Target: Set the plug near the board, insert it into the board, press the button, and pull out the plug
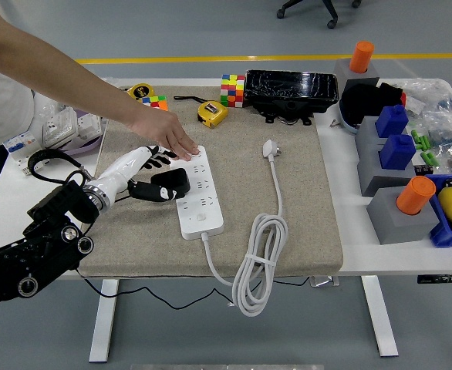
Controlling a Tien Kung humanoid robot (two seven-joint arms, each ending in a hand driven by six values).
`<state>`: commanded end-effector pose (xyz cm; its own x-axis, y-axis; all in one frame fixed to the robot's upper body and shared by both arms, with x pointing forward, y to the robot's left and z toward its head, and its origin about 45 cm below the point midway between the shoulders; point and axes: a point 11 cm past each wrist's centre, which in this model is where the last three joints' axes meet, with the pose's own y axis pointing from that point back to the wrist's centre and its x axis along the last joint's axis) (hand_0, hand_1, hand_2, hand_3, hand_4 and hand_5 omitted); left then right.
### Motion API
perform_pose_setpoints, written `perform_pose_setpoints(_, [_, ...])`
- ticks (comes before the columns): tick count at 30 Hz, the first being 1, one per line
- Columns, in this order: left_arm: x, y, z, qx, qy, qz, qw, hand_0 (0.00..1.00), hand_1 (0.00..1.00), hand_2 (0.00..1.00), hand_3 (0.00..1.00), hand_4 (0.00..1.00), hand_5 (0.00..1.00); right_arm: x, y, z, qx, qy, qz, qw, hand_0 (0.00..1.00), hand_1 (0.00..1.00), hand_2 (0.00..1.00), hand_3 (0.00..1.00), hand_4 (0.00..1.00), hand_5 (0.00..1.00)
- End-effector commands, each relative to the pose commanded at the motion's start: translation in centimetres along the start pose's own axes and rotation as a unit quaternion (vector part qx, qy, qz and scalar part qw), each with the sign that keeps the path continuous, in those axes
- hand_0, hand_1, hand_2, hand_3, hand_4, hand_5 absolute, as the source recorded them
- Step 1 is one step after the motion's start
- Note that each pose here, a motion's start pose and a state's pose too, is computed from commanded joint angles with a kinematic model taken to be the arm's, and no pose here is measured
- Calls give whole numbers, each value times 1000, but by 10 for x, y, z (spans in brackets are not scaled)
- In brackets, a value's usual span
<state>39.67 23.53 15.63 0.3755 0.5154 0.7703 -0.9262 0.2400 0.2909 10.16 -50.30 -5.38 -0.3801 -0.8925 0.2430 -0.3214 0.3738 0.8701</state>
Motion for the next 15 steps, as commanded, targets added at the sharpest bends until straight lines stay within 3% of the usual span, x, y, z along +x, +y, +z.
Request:
perform_pose_setpoints(4, [0,-3,2,-3,-7,10,1000,558,610,601,604,937,68,0,0,-1,0,1,0,1000,656,661,659,553,914,503])
perform_pose_setpoints(5, [0,-3,3,-5,-7,13,1000,435,514,568,567,831,2,1,0,0,-1,2,1,1000,658,661,659,553,914,502])
perform_pose_setpoints(10, [-2,-4,3,0,-10,12,1000,435,514,568,567,831,2,1,0,1,-2,3,1,1000,658,661,659,553,914,502])
perform_pose_setpoints(11, [-3,-4,2,1,-11,11,1000,365,481,538,563,760,2,1,0,1,-2,3,0,1000,657,661,659,552,913,503])
perform_pose_setpoints(15, [-4,-3,2,0,-14,12,1000,365,481,538,563,760,2,1,0,2,-3,4,0,1000,657,661,659,552,913,503])
